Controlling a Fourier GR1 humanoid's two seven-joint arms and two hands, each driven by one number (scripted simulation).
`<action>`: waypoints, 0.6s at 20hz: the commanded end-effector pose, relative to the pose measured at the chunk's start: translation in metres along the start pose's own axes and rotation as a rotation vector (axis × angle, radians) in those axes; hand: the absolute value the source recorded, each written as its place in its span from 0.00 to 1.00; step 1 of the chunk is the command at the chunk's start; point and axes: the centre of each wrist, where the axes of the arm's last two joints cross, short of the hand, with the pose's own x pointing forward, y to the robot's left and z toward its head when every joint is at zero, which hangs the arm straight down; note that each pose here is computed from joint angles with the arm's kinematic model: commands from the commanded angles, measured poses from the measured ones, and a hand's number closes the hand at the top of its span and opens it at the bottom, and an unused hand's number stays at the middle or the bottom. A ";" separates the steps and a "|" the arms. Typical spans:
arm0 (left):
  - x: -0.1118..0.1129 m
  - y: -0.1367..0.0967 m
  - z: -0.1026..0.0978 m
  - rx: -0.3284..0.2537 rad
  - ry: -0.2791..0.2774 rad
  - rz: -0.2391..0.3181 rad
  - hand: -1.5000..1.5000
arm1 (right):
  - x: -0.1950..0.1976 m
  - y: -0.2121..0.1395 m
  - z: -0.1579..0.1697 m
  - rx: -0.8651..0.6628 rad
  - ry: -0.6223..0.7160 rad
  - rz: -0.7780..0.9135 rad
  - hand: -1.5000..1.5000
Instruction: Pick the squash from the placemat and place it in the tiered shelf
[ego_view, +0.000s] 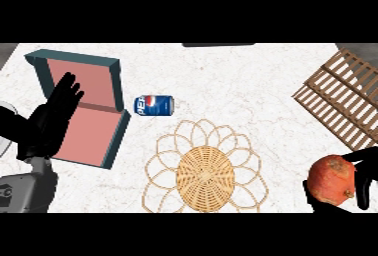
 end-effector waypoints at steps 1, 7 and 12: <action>-0.002 0.004 -0.001 0.019 -0.008 0.004 0.50 | -0.003 -0.032 0.000 0.004 -0.048 -0.225 1.00; 0.001 0.007 0.001 0.021 0.002 0.001 0.50 | -0.037 -0.040 -0.030 0.013 -0.025 -0.235 1.00; 0.002 0.000 -0.002 0.012 0.009 0.022 0.50 | -0.093 -0.076 -0.061 0.012 -0.011 -0.282 1.00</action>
